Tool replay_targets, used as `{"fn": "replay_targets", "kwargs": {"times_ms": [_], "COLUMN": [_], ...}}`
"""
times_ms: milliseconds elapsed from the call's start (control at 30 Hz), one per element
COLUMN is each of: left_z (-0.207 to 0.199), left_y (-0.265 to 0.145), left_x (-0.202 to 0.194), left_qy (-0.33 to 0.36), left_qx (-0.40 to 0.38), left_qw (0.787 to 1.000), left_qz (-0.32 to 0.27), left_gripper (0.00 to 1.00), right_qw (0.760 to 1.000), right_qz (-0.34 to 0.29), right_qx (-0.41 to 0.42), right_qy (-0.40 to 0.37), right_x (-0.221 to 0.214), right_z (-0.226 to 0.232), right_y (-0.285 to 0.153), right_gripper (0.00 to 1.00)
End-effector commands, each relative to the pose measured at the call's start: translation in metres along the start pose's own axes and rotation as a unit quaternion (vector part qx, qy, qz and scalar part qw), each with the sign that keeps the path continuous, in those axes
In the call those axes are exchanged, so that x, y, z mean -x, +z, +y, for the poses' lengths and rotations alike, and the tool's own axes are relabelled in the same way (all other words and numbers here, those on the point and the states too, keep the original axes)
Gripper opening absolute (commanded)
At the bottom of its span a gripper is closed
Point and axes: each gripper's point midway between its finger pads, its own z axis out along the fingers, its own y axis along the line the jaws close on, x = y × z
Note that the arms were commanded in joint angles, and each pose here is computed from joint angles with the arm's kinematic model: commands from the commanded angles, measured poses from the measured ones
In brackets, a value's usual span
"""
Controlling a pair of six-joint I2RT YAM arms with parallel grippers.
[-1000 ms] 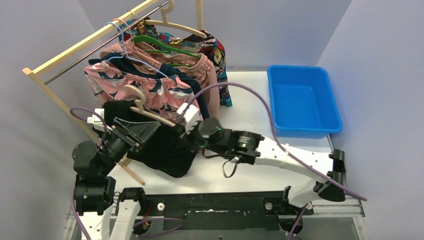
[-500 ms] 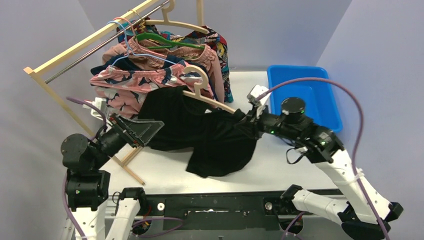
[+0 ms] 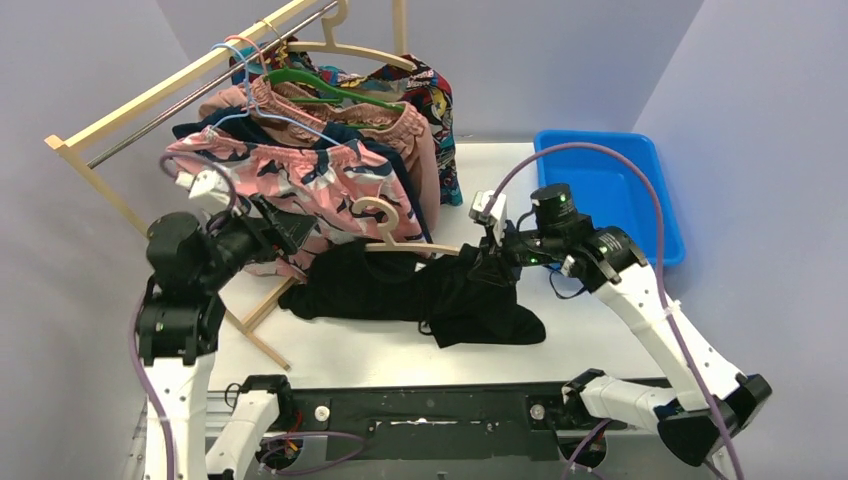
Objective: Remove the shorts from the hanger
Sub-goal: Move the clothes rod to the center of the board.
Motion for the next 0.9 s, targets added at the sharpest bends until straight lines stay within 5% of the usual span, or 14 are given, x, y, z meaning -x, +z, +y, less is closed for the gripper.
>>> {"fn": "replay_targets", "kwargs": {"times_ms": [0, 200, 467, 633, 867], "left_z": [0.001, -0.037, -0.048, -0.080, -0.100], "left_y": [0.019, 0.017, 0.040, 0.051, 0.059], "left_x": [-0.002, -0.013, -0.057, -0.061, -0.072], "left_qy": [0.070, 0.091, 0.122, 0.156, 0.116], "left_qx": [-0.026, -0.141, -0.100, -0.092, -0.143], "left_qw": [0.996, 0.982, 0.975, 0.975, 0.977], "left_qz": [0.046, 0.086, 0.156, 0.128, 0.109], "left_gripper": [0.74, 0.72, 0.66, 0.65, 0.61], "right_qw": [0.993, 0.992, 0.986, 0.984, 0.983], "right_qz": [-0.089, -0.094, -0.127, -0.132, -0.148], "right_qx": [0.047, 0.081, 0.110, 0.116, 0.108], "right_qy": [-0.056, -0.034, -0.018, 0.012, 0.032], "right_x": [0.036, 0.029, 0.015, 0.006, 0.013], "right_z": [-0.012, -0.017, 0.010, 0.018, 0.015], "right_y": [-0.018, -0.021, -0.023, -0.019, -0.015], "right_gripper": [0.00, 0.00, 0.02, 0.02, 0.04]}}
